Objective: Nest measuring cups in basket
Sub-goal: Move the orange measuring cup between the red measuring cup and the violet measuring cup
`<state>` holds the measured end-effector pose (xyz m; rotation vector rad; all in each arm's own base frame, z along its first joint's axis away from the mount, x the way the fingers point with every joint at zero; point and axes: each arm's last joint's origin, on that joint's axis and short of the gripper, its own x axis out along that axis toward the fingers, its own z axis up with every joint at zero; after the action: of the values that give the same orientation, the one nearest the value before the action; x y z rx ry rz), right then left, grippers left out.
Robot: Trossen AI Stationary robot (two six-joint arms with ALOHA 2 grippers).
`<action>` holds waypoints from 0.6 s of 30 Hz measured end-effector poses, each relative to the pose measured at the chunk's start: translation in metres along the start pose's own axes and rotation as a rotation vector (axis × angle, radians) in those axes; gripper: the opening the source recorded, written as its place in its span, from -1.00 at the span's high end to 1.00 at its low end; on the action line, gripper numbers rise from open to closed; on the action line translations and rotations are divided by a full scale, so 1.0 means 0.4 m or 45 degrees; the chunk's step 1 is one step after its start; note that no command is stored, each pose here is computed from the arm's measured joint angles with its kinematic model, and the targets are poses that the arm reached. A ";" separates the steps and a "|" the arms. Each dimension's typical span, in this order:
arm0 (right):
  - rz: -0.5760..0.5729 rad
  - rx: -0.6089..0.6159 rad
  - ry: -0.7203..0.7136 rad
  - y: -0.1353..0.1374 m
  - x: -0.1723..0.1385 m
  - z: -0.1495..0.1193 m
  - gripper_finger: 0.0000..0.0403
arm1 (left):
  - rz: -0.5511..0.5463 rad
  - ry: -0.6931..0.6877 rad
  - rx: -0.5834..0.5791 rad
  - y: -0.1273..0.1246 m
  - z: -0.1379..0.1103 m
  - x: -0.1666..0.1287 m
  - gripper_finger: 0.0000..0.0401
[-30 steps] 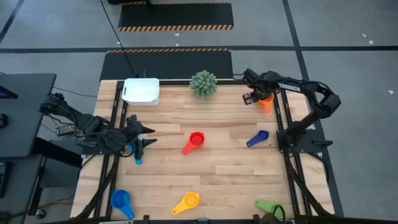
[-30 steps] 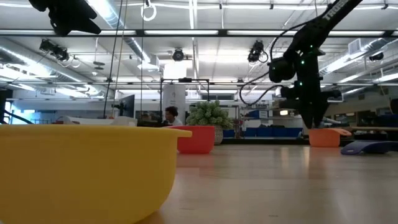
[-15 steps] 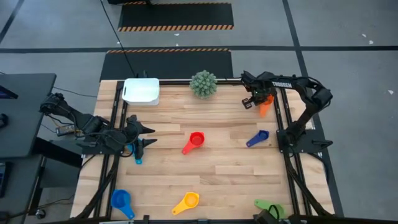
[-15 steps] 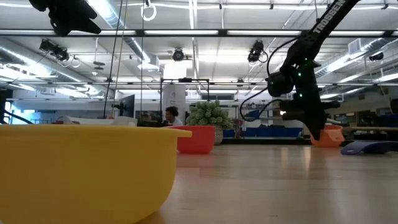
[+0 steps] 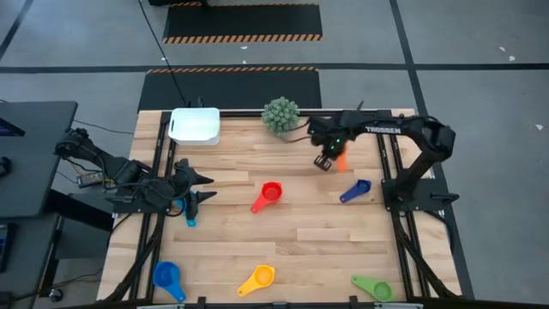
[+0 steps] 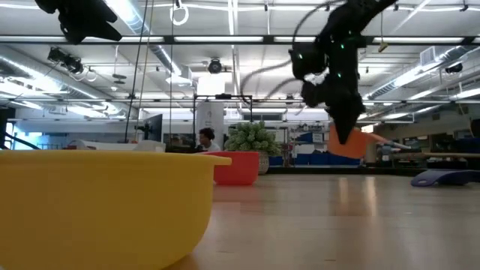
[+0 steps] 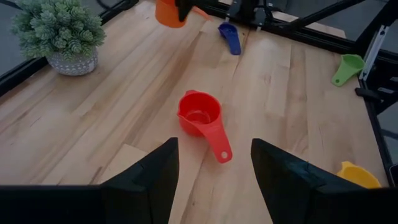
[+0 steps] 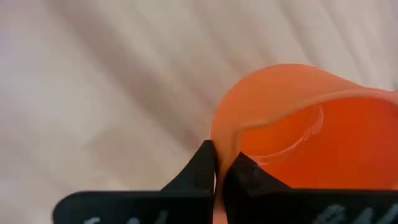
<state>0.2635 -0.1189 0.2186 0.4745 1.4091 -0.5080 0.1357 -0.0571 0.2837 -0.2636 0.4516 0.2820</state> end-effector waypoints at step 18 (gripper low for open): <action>0.087 -0.286 0.217 0.224 0.126 -0.028 0.95 | -0.006 -0.009 -0.047 -0.001 0.002 0.000 -0.03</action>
<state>0.3123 -0.0428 0.1682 0.3893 1.5869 -0.2544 0.1362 -0.0573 0.2846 -0.2998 0.4389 0.2867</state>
